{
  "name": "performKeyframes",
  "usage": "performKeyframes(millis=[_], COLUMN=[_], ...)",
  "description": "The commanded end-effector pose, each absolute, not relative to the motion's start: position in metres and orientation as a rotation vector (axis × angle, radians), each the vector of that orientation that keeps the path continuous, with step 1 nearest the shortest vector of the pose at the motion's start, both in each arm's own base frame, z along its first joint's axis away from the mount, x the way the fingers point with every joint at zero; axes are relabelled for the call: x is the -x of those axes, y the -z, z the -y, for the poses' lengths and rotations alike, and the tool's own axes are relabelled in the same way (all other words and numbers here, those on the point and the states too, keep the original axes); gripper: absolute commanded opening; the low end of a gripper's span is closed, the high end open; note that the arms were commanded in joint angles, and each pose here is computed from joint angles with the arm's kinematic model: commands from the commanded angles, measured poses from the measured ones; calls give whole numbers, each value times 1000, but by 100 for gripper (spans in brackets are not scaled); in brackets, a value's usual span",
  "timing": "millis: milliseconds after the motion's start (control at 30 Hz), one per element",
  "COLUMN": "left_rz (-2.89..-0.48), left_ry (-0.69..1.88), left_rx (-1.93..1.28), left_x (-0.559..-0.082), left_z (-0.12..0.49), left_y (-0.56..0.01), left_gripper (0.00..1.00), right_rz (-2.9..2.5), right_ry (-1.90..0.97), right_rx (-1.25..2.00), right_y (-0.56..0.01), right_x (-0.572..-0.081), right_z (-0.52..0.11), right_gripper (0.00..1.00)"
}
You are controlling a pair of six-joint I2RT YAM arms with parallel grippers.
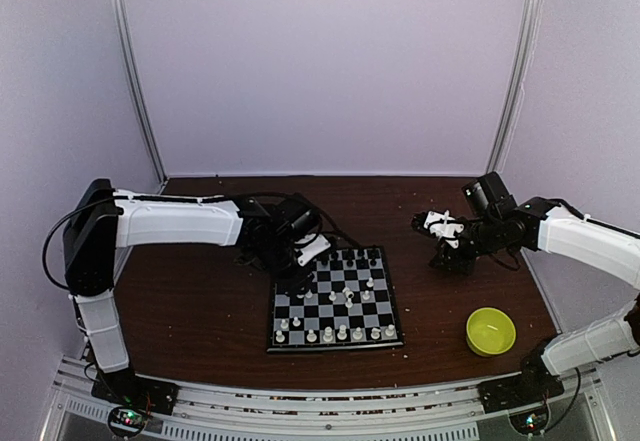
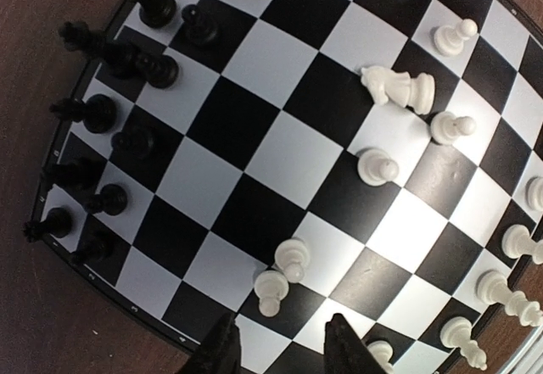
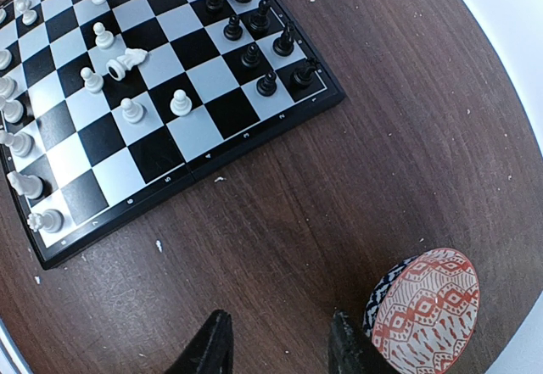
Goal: Set up the chess pieces on the board
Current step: Pick up the pawn from the chessboard.
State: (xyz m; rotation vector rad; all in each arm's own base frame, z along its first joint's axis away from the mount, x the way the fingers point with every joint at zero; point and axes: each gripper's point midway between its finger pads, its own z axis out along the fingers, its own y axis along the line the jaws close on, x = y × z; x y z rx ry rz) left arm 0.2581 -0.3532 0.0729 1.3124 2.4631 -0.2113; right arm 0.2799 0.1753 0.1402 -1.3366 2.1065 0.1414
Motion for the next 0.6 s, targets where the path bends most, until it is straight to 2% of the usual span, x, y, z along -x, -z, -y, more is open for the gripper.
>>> performKeyframes(millis=[0, 333, 567], left_rz=[-2452, -2484, -2484], left_ry=[215, 188, 174], left_rx=[-1317, -1330, -1333], left_x=[-265, -269, -270], left_z=[361, 358, 356], left_y=[-70, -53, -52], left_gripper=[34, 27, 14], right_rz=[-2106, -2121, -2123], right_ry=[-126, -125, -122], right_rx=[1345, 1365, 1365], right_y=[-141, -136, -136], right_x=[-282, -282, -282], right_z=[-176, -176, -176], right_gripper=[38, 38, 38])
